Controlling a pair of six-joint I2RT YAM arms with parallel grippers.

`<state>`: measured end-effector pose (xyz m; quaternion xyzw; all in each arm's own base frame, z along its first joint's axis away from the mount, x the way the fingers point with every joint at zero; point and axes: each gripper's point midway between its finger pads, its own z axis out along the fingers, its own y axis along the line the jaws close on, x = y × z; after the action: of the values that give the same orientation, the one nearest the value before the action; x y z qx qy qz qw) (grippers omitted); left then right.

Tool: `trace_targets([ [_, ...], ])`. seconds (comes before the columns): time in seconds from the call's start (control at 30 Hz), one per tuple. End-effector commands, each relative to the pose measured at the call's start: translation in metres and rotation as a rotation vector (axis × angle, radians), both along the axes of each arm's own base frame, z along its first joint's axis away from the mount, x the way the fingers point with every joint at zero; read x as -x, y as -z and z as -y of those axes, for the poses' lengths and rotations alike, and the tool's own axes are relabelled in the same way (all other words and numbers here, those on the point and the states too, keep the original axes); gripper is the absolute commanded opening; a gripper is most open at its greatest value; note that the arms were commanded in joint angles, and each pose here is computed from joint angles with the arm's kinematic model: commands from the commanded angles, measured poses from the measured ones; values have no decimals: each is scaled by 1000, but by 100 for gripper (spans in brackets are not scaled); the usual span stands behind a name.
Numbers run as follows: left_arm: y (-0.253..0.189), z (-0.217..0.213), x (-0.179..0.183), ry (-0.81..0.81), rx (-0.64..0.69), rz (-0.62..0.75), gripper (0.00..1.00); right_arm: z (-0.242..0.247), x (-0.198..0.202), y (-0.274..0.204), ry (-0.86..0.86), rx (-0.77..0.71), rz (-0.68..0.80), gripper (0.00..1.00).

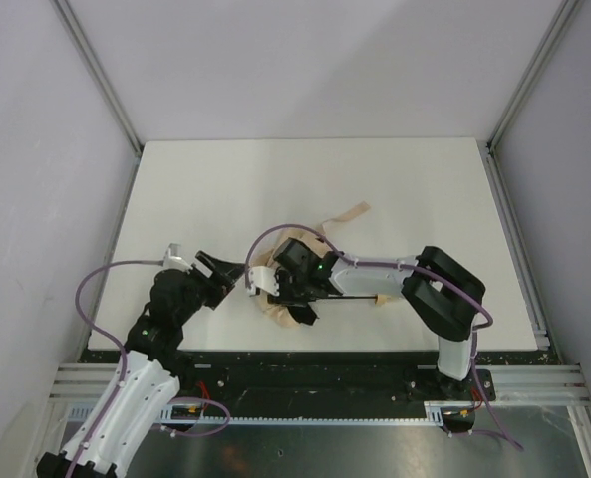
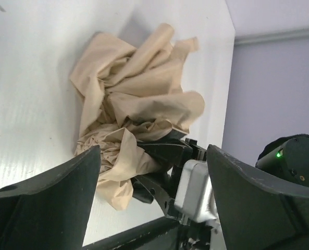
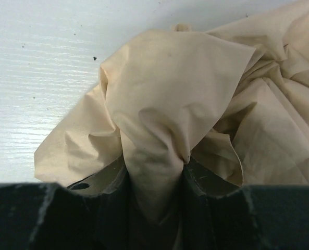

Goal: Put away the umbrella

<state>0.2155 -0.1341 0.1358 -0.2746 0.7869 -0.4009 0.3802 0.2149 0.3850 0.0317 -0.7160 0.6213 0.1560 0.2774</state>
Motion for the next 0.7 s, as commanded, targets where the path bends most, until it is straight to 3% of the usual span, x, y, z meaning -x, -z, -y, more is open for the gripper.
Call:
trace_targets([
  [0.0,39,-9,12,-90,32,-237,87,30,50,50,58,104,-409,0],
  [0.23,53,11,28,-65,190,-440,98,28,46,67,106,51,-555,0],
  [0.37,54,22,33,-66,282,-559,99,26,41,69,132,6,-621,0],
  [0.67,58,58,28,-33,314,-703,99,20,27,69,185,-48,-648,0],
])
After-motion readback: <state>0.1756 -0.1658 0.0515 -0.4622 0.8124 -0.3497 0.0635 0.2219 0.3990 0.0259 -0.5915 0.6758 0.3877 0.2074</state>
